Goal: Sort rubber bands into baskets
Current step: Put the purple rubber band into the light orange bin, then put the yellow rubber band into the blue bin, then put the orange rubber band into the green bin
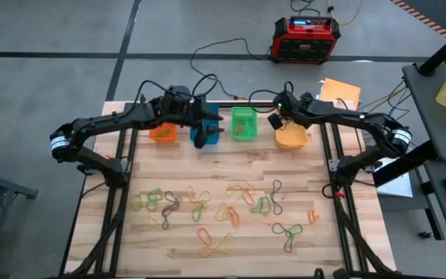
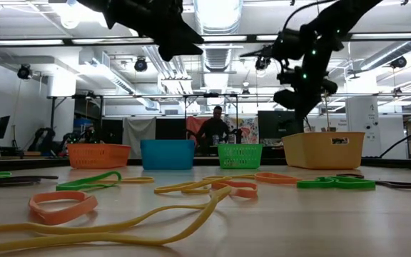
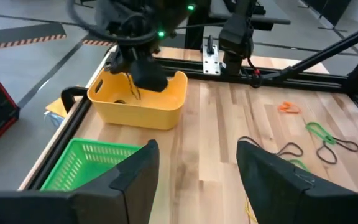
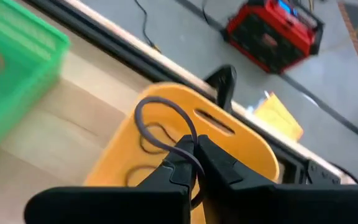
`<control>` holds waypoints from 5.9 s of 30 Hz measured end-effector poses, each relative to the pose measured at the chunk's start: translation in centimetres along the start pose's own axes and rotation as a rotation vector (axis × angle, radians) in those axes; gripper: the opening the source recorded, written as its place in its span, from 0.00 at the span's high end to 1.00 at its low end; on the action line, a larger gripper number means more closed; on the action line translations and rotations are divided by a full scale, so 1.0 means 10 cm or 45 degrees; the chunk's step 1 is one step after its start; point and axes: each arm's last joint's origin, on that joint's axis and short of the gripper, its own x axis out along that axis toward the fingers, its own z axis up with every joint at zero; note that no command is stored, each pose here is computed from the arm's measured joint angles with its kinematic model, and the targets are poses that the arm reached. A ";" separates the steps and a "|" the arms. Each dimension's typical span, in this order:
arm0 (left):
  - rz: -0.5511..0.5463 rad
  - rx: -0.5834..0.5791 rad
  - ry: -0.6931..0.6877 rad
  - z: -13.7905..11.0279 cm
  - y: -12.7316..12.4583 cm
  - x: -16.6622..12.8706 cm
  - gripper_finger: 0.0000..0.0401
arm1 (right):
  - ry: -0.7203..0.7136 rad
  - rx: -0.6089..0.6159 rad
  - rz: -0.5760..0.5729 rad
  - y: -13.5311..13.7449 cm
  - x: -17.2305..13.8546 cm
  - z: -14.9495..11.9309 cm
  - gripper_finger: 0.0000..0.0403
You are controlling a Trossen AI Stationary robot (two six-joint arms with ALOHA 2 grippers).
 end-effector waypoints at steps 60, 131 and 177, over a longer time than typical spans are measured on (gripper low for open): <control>0.162 -0.022 0.206 -1.51 -1.40 1.13 0.52 | -0.216 -0.250 0.543 0.55 -0.95 -0.25 0.50; 0.721 0.231 0.329 -0.65 0.23 -0.14 1.00 | -0.273 -0.228 0.562 0.64 -0.77 -0.41 0.50; 0.507 0.018 0.581 -0.78 0.18 0.44 0.78 | -0.234 -0.296 0.642 0.68 -0.70 -0.51 0.50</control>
